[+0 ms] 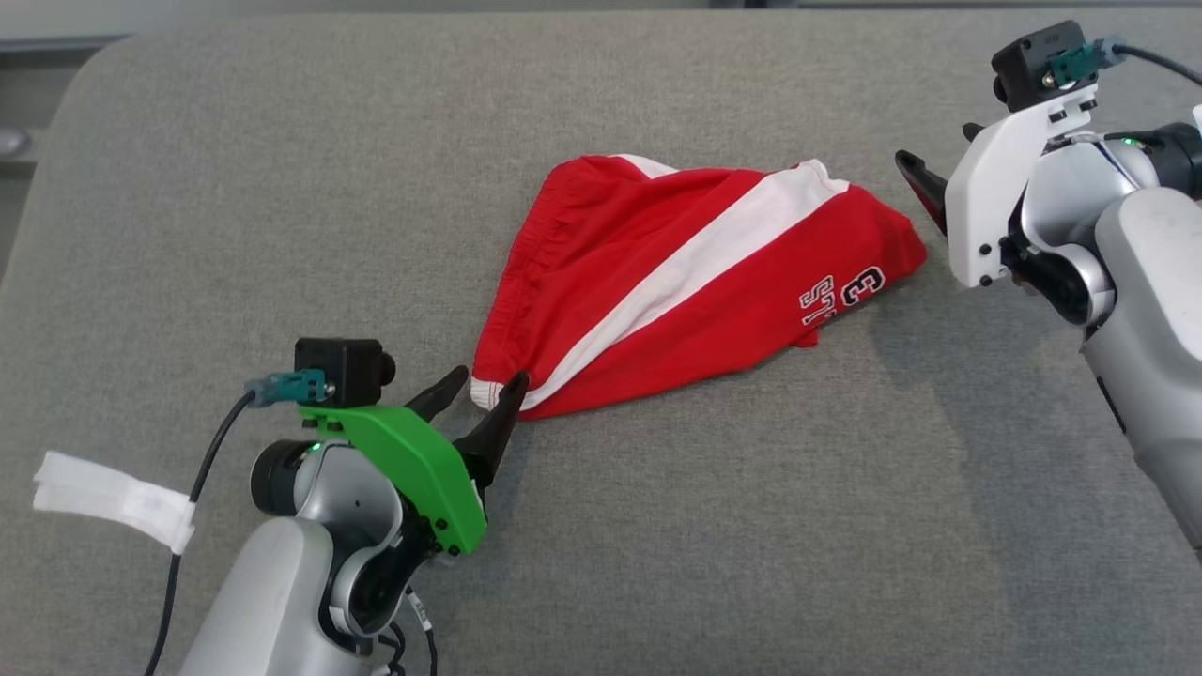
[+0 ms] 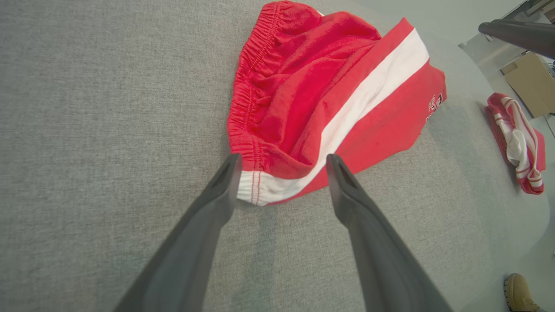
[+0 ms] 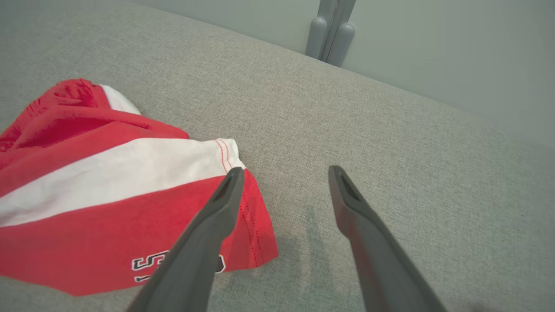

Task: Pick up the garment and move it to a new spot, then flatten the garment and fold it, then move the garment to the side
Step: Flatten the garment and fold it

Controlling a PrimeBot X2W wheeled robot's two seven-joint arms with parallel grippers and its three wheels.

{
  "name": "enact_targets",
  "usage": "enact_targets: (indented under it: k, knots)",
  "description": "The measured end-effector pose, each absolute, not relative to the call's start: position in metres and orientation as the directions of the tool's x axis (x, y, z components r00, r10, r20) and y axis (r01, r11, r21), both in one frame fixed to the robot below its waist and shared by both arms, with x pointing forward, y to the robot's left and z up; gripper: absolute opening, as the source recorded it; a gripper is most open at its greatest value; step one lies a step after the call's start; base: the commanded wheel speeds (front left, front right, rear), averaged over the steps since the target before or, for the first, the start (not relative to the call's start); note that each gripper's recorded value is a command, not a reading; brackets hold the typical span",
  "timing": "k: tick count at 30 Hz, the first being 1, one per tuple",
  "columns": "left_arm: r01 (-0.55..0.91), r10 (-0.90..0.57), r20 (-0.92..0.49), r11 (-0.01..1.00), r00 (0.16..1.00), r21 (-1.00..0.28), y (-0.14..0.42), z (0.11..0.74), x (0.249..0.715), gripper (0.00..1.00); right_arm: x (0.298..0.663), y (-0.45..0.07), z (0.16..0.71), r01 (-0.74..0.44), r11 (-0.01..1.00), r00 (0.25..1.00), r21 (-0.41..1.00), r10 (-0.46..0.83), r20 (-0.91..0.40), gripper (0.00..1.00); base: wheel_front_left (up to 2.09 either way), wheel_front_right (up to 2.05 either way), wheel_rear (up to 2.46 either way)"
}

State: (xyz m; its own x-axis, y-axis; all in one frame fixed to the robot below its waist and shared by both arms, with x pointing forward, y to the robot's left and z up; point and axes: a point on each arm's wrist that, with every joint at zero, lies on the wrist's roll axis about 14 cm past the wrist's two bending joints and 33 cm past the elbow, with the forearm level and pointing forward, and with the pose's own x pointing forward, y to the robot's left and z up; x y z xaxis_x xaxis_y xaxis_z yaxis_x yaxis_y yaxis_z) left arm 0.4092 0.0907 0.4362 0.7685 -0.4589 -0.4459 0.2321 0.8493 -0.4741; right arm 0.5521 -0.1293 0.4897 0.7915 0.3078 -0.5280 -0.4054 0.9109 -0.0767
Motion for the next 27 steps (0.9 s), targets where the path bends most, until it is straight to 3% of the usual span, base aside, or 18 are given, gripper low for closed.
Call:
enact_targets:
  k: [11, 20, 21, 22, 27]
  knots:
    - [0.15, -0.417, -0.551, 0.873, 0.723, -0.464, 0.108, 0.401, 0.41, 1.0, 0.563, -0.076, 0.417, -0.495, 0.864, 0.649, 0.093, 0.438, -0.621, 1.0, 0.0, 0.0, 0.0]
    - [0.101, -0.407, -0.598, 0.873, 0.691, -0.478, 0.115, 0.382, 0.404, 1.0, 0.566, -0.061, 0.404, -0.534, 0.838, 0.616, 0.114, 0.478, -0.625, 1.0, 0.0, 0.0, 0.0]
    - [0.098, -0.403, -0.6, 0.875, 0.691, -0.475, 0.117, 0.38, 0.406, 1.0, 0.566, -0.06, 0.403, -0.538, 0.835, 0.612, 0.117, 0.482, -0.627, 0.88, 0.0, 0.0, 0.0]
    - [0.097, -0.401, -0.604, 0.877, 0.689, -0.471, 0.118, 0.379, 0.408, 1.0, 0.566, -0.059, 0.403, -0.541, 0.832, 0.611, 0.121, 0.487, -0.624, 0.68, 0.0, 0.0, 0.0]
    - [0.106, -0.408, -0.606, 0.876, 0.684, -0.47, 0.116, 0.375, 0.412, 1.0, 0.565, -0.06, 0.403, -0.552, 0.825, 0.606, 0.122, 0.498, -0.62, 0.21, 0.0, 0.0, 0.0]
